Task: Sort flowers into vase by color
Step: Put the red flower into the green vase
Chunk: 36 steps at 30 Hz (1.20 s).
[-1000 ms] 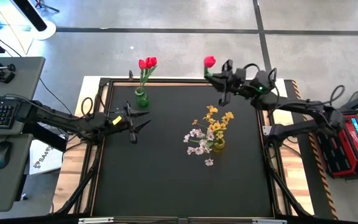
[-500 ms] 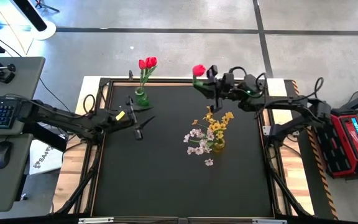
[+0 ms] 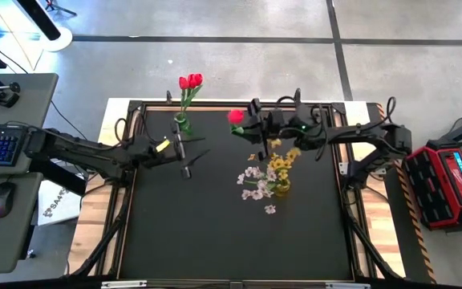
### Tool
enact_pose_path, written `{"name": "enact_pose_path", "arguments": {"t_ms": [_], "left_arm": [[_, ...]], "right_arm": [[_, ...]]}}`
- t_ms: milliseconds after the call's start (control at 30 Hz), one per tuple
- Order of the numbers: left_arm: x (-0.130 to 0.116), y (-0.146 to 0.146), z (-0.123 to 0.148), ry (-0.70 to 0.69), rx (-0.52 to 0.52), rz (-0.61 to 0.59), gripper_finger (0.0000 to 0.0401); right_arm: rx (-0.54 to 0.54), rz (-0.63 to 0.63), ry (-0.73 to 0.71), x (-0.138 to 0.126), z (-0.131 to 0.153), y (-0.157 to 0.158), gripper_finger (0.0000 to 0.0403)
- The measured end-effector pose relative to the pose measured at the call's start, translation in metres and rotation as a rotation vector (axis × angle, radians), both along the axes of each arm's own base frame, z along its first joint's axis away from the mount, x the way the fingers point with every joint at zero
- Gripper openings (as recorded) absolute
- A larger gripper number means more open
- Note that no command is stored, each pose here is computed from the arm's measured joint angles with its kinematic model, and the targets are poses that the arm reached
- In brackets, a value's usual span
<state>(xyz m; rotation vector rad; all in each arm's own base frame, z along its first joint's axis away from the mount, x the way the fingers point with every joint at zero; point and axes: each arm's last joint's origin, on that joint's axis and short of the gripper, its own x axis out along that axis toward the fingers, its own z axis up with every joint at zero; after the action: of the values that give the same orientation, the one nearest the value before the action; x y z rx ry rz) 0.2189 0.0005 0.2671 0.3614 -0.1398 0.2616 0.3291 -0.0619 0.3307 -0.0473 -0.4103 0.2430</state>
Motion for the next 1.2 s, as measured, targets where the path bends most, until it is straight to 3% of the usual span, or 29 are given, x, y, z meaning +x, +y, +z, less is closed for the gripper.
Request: {"name": "enact_pose_path", "arguments": {"t_ms": [100,467,867,1200], "left_arm": [[0.001,-0.001,0.005,-0.016,0.017,-0.063,0.0185],[0.015,-0.001,0.010,-0.017,-0.033,-0.088,0.0260],[0.054,0.001,0.019,0.002,-0.048,-0.079,0.0255],[0.065,-0.001,0.023,0.000,-0.036,-0.141,0.0210]], "right_arm": [[-0.013,-0.012,0.005,0.005,-0.005,0.007,0.0000],[-0.077,0.012,0.018,0.018,-0.018,0.031,0.0000],[-0.101,0.006,0.026,0.019,-0.020,0.038,0.0000],[-0.106,0.004,0.068,0.020,-0.024,0.037,0.0000]]}}
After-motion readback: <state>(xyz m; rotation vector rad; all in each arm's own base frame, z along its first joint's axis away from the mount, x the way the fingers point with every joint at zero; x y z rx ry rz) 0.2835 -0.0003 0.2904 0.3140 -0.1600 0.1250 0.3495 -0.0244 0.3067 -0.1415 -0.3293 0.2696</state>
